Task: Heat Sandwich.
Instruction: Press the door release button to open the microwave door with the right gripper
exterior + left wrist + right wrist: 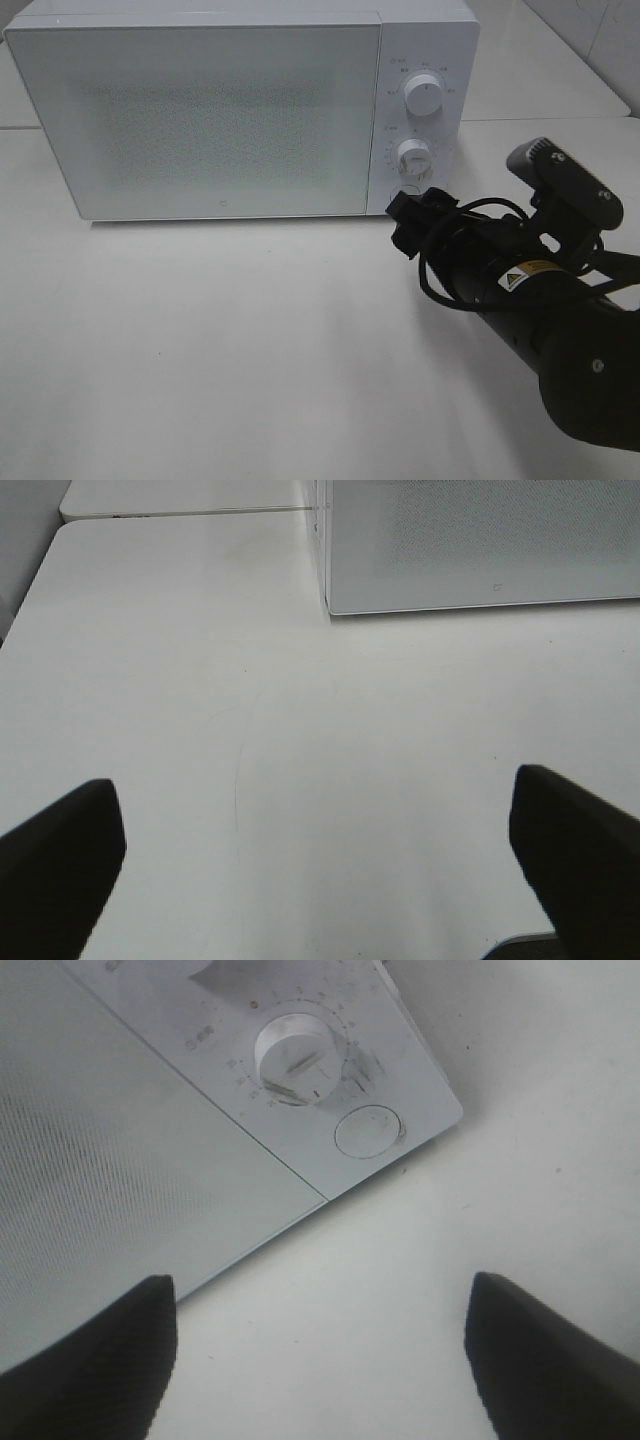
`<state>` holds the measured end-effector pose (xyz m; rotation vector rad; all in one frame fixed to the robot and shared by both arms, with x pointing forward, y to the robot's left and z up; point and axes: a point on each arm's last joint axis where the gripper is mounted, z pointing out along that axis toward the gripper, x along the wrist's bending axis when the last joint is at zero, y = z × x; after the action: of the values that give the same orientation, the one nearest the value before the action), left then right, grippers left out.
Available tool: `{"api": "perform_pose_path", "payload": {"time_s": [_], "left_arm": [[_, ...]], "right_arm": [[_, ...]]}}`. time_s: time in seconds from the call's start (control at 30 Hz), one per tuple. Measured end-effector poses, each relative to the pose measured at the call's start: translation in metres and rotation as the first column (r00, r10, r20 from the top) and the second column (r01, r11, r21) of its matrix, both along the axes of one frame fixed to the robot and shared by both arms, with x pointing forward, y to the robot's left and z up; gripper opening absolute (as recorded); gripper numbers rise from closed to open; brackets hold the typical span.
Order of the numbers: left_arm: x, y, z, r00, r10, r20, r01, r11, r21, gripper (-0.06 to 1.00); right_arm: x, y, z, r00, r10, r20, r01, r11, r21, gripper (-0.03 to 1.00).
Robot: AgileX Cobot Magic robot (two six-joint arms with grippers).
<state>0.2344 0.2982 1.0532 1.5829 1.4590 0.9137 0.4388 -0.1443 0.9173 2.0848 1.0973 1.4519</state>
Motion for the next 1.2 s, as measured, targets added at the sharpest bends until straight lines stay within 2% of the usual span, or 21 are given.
{"api": "perform_pose_path", "payload": {"time_s": [0.1,0.13,0.17,0.2,0.3,0.37,0.43,0.57,0.63,0.67,0.73,0.77,0.8,0.93,1.2], "left_arm": [[0.0,0.0,0.0,1.0,0.0,0.0,0.0,1.0,0.0,0.99],[0.0,0.0,0.0,1.0,0.0,0.0,0.0,1.0,0.0,0.99],[0.0,0.0,0.0,1.0,0.0,0.0,0.0,1.0,0.0,0.99],[0.0,0.0,0.0,1.0,0.0,0.0,0.0,1.0,0.0,0.99],[0.0,0.0,0.0,1.0,0.0,0.0,0.0,1.0,0.0,0.99],[0.0,0.0,0.0,1.0,0.0,0.0,0.0,1.0,0.0,0.99],[0.0,0.0,0.0,1.0,0.0,0.0,0.0,1.0,0.0,0.99],[0.0,0.0,0.0,1.0,0.0,0.0,0.0,1.0,0.0,0.99],[0.0,0.0,0.0,1.0,0.0,0.0,0.0,1.0,0.0,0.99],[0.0,0.0,0.0,1.0,0.0,0.0,0.0,1.0,0.0,0.99],[0.0,0.0,0.0,1.0,0.0,0.0,0.0,1.0,0.0,0.99],[0.0,0.0,0.0,1.0,0.0,0.0,0.0,1.0,0.0,0.99],[0.0,0.0,0.0,1.0,0.0,0.0,0.0,1.0,0.0,0.99],[0.0,0.0,0.0,1.0,0.0,0.0,0.0,1.0,0.0,0.99],[0.0,0.0,0.0,1.0,0.0,0.0,0.0,1.0,0.0,0.99]], "right_arm": [[0.0,0.0,-0.0001,0.996,-0.081,-0.036,0.086,0.978,0.19,0.77],[0.0,0.0,-0.0001,0.99,-0.123,-0.062,0.136,0.947,0.292,0.76],[0.0,0.0,-0.0001,0.99,-0.123,-0.062,0.136,0.947,0.292,0.76],[0.0,0.0001,-0.0001,0.988,-0.138,-0.073,0.155,0.93,0.332,0.76],[0.0,0.0002,0.0,0.972,-0.198,-0.128,0.235,0.841,0.487,0.71],[0.0,0.0002,0.0,0.969,-0.205,-0.138,0.247,0.824,0.51,0.69],[0.0,0.0002,0.0,0.96,-0.227,-0.166,0.281,0.772,0.571,0.62],[0.0,0.0002,0.0,0.953,-0.24,-0.185,0.303,0.733,0.609,0.51],[0.0,0.0002,0.0,0.948,-0.248,-0.199,0.317,0.707,0.633,0.37],[0.0,0.0002,0.0,0.948,-0.248,-0.199,0.317,0.707,0.633,0.37],[0.0,0.0002,0.0,0.946,-0.252,-0.206,0.325,0.692,0.645,0.26],[0.0,0.0002,0.0,0.942,-0.257,-0.215,0.334,0.673,0.66,0.16],[0.0,0.0002,0.0,0.941,-0.259,-0.219,0.338,0.665,0.666,0.1],[0.0,0.0002,0.0,0.938,-0.262,-0.226,0.345,0.651,0.677,0.02],[0.0,0.0002,0.0,0.938,-0.262,-0.226,0.345,0.651,0.677,0.01]]}}
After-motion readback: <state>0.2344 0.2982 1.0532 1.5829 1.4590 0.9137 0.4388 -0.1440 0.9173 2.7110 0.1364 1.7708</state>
